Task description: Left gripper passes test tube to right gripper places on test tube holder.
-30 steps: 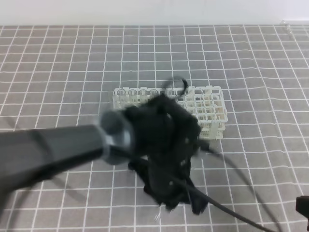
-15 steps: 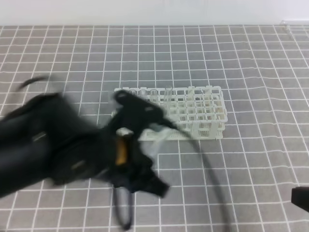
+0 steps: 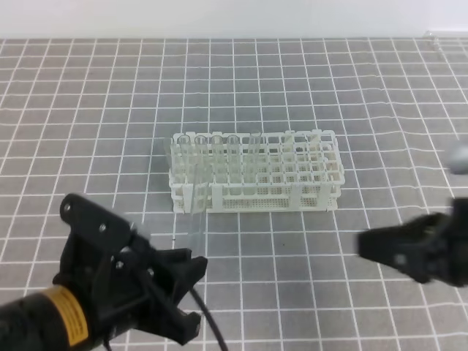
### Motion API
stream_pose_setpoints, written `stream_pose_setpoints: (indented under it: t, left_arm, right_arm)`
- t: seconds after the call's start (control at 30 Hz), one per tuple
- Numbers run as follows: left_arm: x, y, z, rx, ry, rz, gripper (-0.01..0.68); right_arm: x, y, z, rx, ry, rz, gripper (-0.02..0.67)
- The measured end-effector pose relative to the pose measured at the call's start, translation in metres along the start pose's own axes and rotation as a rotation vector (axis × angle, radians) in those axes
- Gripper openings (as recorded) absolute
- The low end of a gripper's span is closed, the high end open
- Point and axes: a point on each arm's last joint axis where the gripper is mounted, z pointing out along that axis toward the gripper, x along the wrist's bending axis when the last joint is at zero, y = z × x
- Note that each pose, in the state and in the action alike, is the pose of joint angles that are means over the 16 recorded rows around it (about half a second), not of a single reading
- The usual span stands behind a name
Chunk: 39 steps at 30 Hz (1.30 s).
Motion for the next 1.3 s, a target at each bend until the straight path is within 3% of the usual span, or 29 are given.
stream_pose_setpoints:
  t: [0.27, 0.5, 0.8, 0.97, 1.3]
  left_arm:
    - [0.0, -0.007, -0.005, -0.141, -0.054, -0.003, 0.028]
    - [-0.001, -0.005, -0.006, -0.21, -0.077, 0.03, 0.04]
    - [0.0, -0.013, -0.006, -0.309, -0.103, 0.089, 0.069]
    - [0.002, -0.02, -0.005, -0.367, -0.112, 0.107, 0.058]
    - [0.004, -0.028, 0.005, -0.412, -0.12, 0.114, 0.075]
  right_arm:
    - [0.037, 0.017, 0.032, -0.042, 0.052, -0.219, -0.013]
    - [0.065, 0.01, 0.041, -0.242, 0.054, -0.415, -0.013]
    - [0.08, -0.01, 0.034, -0.496, 0.087, -0.521, 0.005]
    - [0.085, -0.017, 0.034, -0.552, 0.107, -0.527, 0.087]
    - [0.092, -0.015, 0.044, -0.617, 0.128, -0.502, 0.359]
